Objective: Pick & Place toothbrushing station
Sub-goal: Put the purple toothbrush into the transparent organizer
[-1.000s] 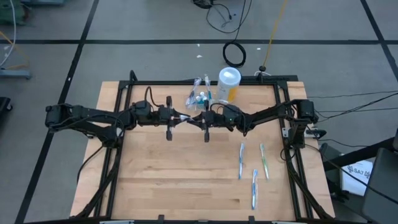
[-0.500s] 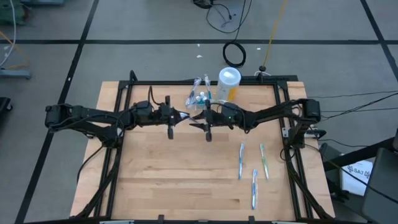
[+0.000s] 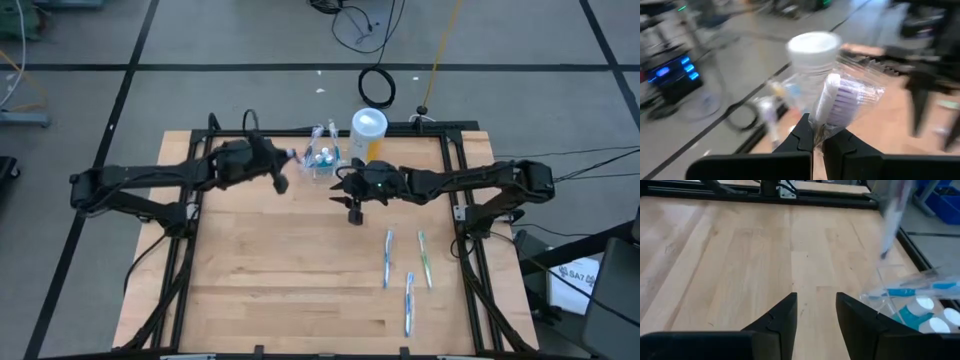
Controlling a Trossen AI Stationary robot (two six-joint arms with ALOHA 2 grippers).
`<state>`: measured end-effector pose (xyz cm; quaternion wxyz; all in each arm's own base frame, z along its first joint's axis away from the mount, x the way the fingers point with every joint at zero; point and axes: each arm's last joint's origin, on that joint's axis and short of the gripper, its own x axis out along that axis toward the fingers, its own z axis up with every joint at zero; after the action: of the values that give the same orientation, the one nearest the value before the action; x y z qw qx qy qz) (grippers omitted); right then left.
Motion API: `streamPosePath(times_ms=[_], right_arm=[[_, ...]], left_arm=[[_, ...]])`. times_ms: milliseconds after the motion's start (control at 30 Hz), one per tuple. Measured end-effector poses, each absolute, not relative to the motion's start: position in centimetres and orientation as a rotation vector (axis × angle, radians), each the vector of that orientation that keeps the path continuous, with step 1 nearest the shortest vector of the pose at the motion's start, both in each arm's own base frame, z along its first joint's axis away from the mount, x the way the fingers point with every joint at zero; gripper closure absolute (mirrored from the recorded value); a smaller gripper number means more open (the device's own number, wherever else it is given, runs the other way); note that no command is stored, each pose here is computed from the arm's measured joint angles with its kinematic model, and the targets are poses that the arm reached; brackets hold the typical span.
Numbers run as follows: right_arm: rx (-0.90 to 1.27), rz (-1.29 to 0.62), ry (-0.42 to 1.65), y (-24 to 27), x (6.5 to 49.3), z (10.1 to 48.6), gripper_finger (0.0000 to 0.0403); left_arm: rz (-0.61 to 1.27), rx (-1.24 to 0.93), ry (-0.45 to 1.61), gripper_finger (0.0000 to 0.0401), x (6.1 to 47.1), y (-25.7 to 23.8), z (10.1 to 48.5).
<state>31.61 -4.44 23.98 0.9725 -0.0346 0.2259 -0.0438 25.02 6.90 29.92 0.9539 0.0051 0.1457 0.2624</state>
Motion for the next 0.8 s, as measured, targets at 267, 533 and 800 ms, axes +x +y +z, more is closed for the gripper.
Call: streamPosePath(times_ms=[267,533,800], right_arm=[[-0.049,-0.092,0.474,-4.4,31.4,23.5,0.0276],[-0.048,-0.092,0.475,-4.4,31.3,23.2,0.0277],[-0.048,-0.092,0.476,-4.4,31.3,23.2,0.0280]], left_arm=[[0.668,-0.106,0.313,0.0383,26.0,9.3,28.8],[0.730,-0.136,0.409,0.0386,28.2,11.5,25.0],[0.765,-0.191,0.553,0.0354,28.1,12.6,22.5]])
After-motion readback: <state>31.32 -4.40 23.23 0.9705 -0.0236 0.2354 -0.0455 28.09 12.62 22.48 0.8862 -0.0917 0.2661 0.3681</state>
